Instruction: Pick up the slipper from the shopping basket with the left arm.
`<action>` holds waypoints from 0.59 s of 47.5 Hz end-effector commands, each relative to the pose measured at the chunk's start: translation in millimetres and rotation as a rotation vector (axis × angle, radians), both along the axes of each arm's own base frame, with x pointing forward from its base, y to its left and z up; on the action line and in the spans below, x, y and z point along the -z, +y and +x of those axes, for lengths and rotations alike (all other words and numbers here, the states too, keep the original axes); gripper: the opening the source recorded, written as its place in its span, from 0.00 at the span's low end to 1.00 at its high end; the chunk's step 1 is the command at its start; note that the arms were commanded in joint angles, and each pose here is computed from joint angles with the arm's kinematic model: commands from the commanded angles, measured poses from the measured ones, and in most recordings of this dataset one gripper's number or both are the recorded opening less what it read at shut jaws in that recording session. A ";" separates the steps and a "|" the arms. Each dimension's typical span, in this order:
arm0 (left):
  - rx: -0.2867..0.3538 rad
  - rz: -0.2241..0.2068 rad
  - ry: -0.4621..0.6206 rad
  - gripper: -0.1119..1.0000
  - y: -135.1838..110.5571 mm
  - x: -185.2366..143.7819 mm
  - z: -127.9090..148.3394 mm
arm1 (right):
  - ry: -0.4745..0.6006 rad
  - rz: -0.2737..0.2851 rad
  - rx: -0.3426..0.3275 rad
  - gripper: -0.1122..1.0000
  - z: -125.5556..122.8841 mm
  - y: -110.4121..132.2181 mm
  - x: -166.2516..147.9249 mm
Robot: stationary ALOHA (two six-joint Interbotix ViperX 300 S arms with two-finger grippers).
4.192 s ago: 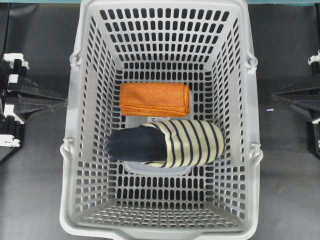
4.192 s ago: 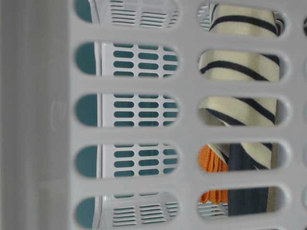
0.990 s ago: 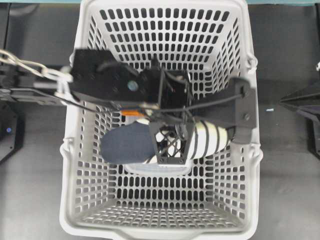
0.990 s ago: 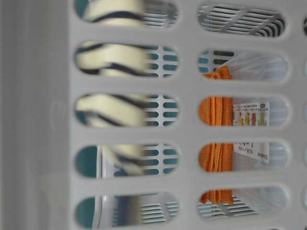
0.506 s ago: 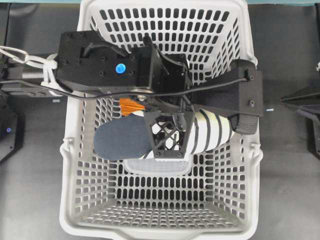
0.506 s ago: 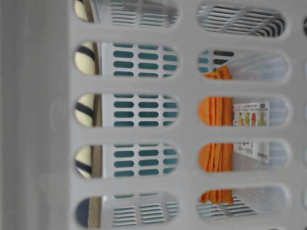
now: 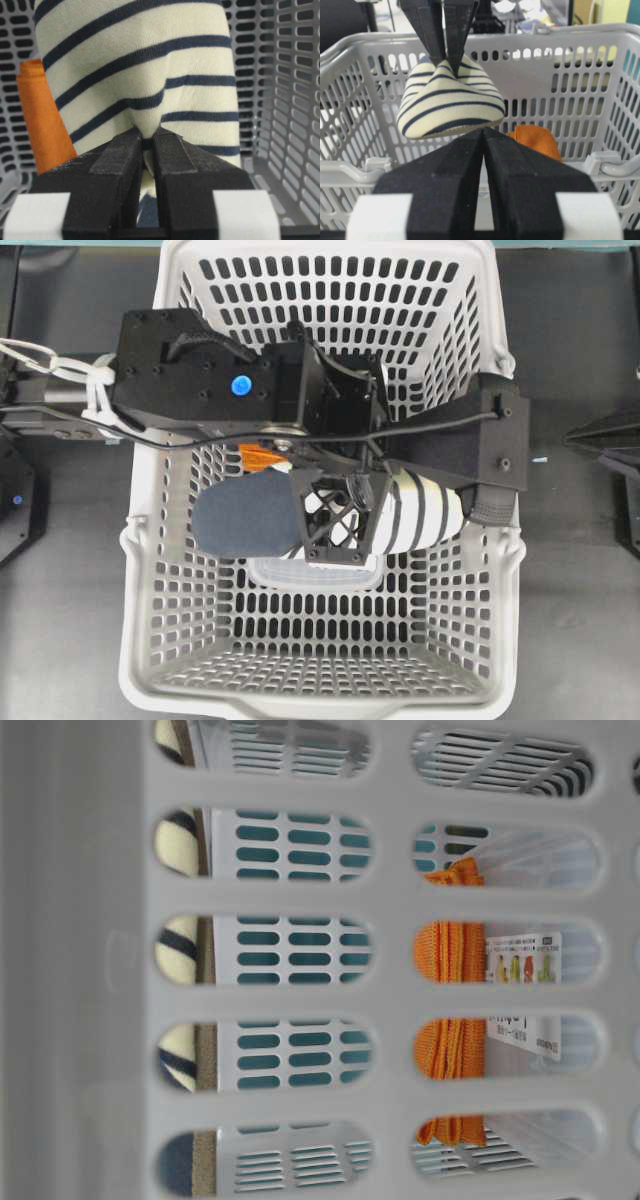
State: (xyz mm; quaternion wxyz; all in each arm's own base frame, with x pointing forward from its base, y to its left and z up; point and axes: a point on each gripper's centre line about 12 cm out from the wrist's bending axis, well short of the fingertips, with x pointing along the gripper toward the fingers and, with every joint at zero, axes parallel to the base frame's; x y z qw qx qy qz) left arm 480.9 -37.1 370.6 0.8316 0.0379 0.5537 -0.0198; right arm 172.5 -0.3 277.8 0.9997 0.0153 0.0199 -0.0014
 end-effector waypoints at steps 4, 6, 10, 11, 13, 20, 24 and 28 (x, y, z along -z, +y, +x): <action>0.004 0.002 -0.023 0.15 -0.8 -8.6 -3.3 | -0.008 0.005 0.002 0.09 0.9 -0.3 -2.5; 0.004 0.001 -0.025 0.15 -0.8 -9.1 -3.3 | -0.008 0.005 0.002 0.09 0.9 -0.3 -2.5; 0.004 0.001 -0.025 0.15 -0.8 -9.1 -3.3 | -0.006 0.005 0.002 0.09 0.9 -0.3 -1.8; 0.004 0.001 -0.025 0.15 -0.8 -9.1 -3.3 | -0.008 0.005 0.002 0.09 0.9 -0.3 -2.5; 0.005 0.002 -0.025 0.15 -0.8 -9.1 -3.3 | -0.008 0.005 0.002 0.09 0.9 -0.3 -2.5; 0.005 0.002 -0.023 0.15 -0.9 -8.4 -2.9 | -0.006 0.005 0.002 0.09 0.9 -0.3 -1.8; 0.005 0.002 -0.023 0.15 -0.9 -8.0 -2.8 | -0.005 0.005 0.002 0.09 0.8 -0.3 -1.2; 0.005 0.002 -0.022 0.15 -0.9 -7.9 -2.9 | 0.000 0.005 0.002 0.09 0.7 -0.3 0.3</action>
